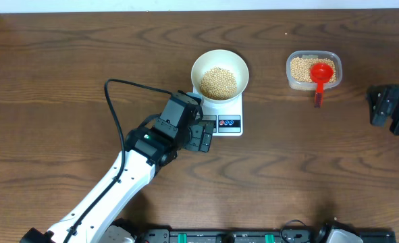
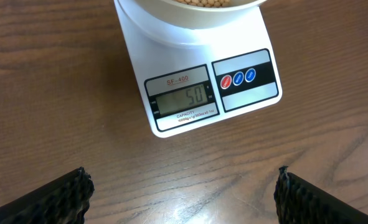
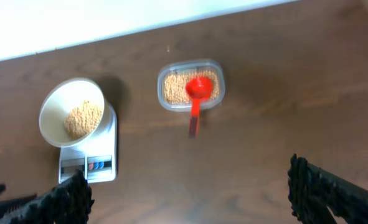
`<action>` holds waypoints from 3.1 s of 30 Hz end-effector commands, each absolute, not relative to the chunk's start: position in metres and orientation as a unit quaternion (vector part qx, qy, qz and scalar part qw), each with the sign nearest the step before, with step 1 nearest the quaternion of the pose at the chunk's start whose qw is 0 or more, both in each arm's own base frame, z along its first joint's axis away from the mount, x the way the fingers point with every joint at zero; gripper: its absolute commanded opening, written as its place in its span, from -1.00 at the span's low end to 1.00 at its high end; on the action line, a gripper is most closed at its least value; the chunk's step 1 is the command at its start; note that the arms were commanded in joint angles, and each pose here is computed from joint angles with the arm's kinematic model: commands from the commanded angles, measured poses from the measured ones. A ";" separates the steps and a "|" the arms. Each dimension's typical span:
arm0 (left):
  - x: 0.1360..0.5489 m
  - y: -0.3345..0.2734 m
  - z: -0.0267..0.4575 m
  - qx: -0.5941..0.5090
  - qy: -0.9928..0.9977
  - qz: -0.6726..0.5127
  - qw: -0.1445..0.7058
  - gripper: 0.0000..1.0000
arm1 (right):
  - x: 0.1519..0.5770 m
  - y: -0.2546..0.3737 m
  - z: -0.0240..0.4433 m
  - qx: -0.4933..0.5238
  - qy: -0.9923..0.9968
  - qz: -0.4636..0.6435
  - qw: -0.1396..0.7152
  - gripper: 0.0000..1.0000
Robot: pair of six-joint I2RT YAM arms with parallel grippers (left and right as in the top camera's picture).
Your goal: Scoop item into bowl and weigh 50g on scale
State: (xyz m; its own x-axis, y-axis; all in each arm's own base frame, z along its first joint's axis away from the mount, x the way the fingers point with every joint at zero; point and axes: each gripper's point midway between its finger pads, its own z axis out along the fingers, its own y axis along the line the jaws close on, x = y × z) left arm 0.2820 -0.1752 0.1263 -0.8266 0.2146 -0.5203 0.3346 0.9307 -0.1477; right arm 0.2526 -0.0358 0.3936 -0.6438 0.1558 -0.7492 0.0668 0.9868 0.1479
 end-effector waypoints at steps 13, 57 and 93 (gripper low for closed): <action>0.282 -0.174 0.130 0.148 0.946 -0.116 0.264 0.91 | 0.267 -0.036 0.345 0.006 0.804 -0.006 0.594 0.99; 0.282 -0.174 0.130 0.148 0.946 -0.115 0.263 0.91 | 0.244 0.005 0.162 -0.054 0.723 0.023 0.689 0.99; 0.283 -0.173 0.130 0.147 0.946 -0.115 0.264 0.91 | 0.244 0.005 0.163 -0.054 0.722 0.023 0.689 0.99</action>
